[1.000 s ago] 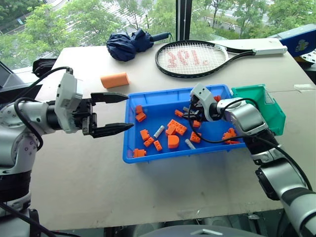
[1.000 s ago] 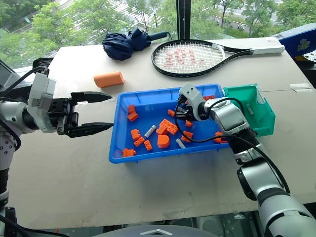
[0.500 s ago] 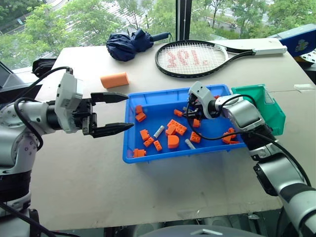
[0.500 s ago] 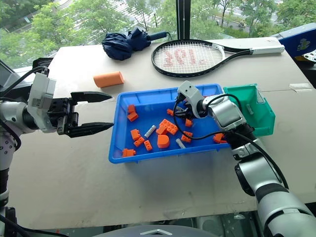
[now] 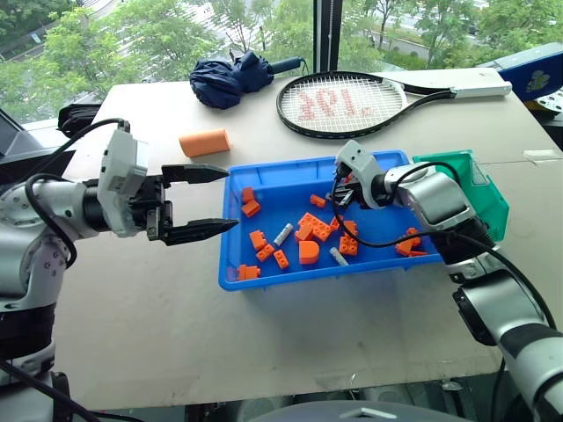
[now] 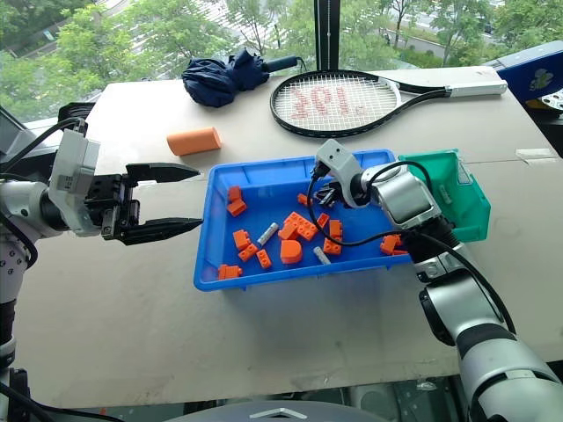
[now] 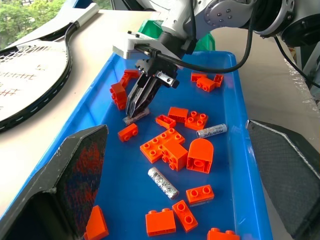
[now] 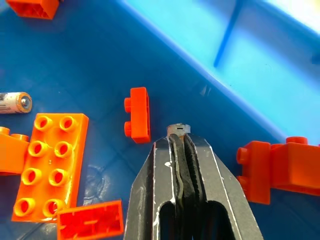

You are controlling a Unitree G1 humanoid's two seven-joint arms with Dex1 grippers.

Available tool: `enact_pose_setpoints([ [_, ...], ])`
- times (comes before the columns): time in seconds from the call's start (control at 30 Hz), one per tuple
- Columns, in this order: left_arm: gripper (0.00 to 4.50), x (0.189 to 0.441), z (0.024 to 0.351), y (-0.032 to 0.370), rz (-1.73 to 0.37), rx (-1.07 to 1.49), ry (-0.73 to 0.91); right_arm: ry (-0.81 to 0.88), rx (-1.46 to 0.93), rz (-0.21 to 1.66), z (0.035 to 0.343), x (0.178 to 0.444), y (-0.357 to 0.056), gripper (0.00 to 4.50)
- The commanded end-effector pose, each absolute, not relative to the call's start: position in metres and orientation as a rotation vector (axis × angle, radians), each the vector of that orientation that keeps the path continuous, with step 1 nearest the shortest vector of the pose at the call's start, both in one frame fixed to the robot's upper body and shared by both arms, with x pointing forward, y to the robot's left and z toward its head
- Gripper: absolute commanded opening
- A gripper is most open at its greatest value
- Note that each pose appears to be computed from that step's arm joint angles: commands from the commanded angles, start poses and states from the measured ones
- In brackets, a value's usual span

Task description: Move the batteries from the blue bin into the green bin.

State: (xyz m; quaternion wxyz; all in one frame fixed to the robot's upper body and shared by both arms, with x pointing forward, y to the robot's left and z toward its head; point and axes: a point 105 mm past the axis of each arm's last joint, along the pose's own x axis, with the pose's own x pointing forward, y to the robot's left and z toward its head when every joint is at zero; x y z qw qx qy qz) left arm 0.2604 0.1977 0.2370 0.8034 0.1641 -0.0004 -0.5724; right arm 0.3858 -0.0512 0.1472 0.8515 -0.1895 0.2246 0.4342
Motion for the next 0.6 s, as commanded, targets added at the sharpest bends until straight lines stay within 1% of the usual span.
enact_pose_setpoints([
  [0.03,4.5,0.259,0.25,0.198,-1.22,0.395,-0.048,0.442,-0.422,0.92,0.155,0.383,-0.053,0.03],
  [0.1,4.5,0.26,0.25,0.198,-1.222,0.394,-0.05,0.446,-0.434,0.921,0.152,0.382,-0.053,0.03],
  [0.13,4.5,0.26,0.25,0.198,-1.224,0.394,-0.051,0.444,-0.433,0.916,0.152,0.383,-0.053,0.56],
  [0.17,4.5,0.26,0.25,0.197,-1.225,0.393,-0.051,0.442,-0.429,0.908,0.152,0.384,-0.053,0.88],
  [0.27,4.5,0.26,0.25,0.197,-1.227,0.393,-0.049,0.459,-0.418,0.9,0.149,0.384,-0.053,2.27],
  [0.6,4.5,0.26,0.25,0.198,-1.227,0.395,-0.047,0.522,-0.411,0.924,0.129,0.38,-0.05,2.27],
])
